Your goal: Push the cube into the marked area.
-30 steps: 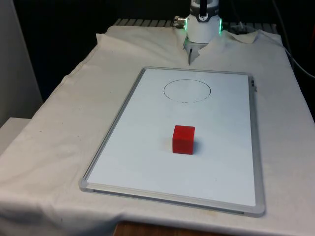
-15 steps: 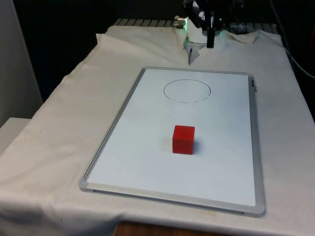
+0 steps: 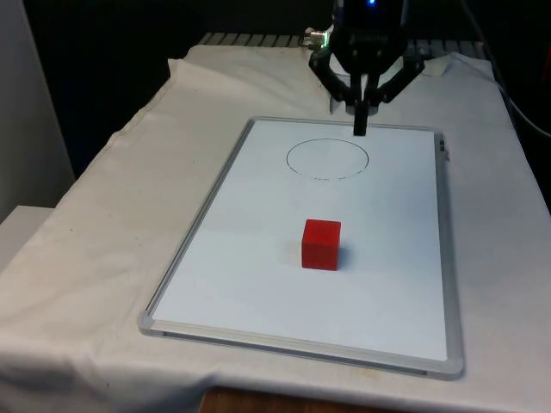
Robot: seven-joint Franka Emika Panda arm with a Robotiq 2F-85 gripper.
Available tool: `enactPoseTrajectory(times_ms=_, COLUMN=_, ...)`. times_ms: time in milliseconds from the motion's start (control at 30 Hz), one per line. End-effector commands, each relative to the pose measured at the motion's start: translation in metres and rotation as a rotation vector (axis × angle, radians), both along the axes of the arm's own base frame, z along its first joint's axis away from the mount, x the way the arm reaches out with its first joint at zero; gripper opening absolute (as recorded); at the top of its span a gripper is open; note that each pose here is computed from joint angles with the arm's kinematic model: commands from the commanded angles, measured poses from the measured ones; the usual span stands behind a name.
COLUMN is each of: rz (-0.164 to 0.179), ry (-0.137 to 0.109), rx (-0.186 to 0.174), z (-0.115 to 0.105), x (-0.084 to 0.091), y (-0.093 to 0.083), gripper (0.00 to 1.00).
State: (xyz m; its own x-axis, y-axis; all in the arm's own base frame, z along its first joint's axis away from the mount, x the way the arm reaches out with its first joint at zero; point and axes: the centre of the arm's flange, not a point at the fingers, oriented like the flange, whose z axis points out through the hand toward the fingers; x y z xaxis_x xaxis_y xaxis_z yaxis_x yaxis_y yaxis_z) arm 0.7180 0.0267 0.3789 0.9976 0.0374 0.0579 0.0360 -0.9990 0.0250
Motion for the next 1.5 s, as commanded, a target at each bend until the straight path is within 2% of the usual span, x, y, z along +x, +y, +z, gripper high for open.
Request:
enactPoseTrajectory(times_ms=0, rz=0.001, ry=-0.002, rx=-0.002, z=-0.003, x=0.003, y=-0.002, gripper=0.00)
enactPoseTrajectory(times_ms=300, rz=0.006, ry=-0.039, rx=-0.001, z=-0.036, x=0.026, y=-0.040, gripper=0.00)
enactPoseTrajectory(times_ms=333, rz=0.005, ry=-0.038, rx=-0.009, z=-0.033, x=0.024, y=-0.037, gripper=0.00)
enactPoseTrajectory(times_ms=400, rz=0.007, ry=-0.046, rx=-0.003, z=-0.041, x=0.030, y=-0.045, gripper=0.00)
enactPoseTrajectory(times_ms=667, rz=0.014, ry=-0.078, rx=-0.018, z=-0.057, x=0.046, y=-0.046, gripper=0.00)
enactPoseTrajectory(times_ms=833, rz=0.023, ry=-0.095, rx=-0.013, z=-0.071, x=0.057, y=-0.041, gripper=0.00)
enactPoseTrajectory(times_ms=967, rz=0.025, ry=-0.090, rx=-0.008, z=-0.088, x=0.064, y=-0.034, gripper=0.00)
enactPoseTrajectory(times_ms=1000, rz=0.026, ry=-0.096, rx=-0.015, z=-0.082, x=0.062, y=-0.037, gripper=0.00)
enactPoseTrajectory(times_ms=1033, rz=0.024, ry=-0.089, rx=-0.008, z=-0.093, x=0.065, y=-0.034, gripper=0.00)
enactPoseTrajectory(times_ms=1200, rz=0.028, ry=-0.085, rx=-0.005, z=-0.110, x=0.070, y=-0.029, gripper=0.00)
enactPoseTrajectory(times_ms=1333, rz=0.028, ry=-0.077, rx=-0.001, z=-0.128, x=0.072, y=-0.029, gripper=0.00)
enactPoseTrajectory(times_ms=1367, rz=0.029, ry=-0.076, rx=-0.009, z=-0.125, x=0.071, y=-0.029, gripper=0.00)
enactPoseTrajectory(times_ms=1467, rz=0.028, ry=-0.061, rx=-0.001, z=-0.142, x=0.071, y=-0.029, gripper=0.00)
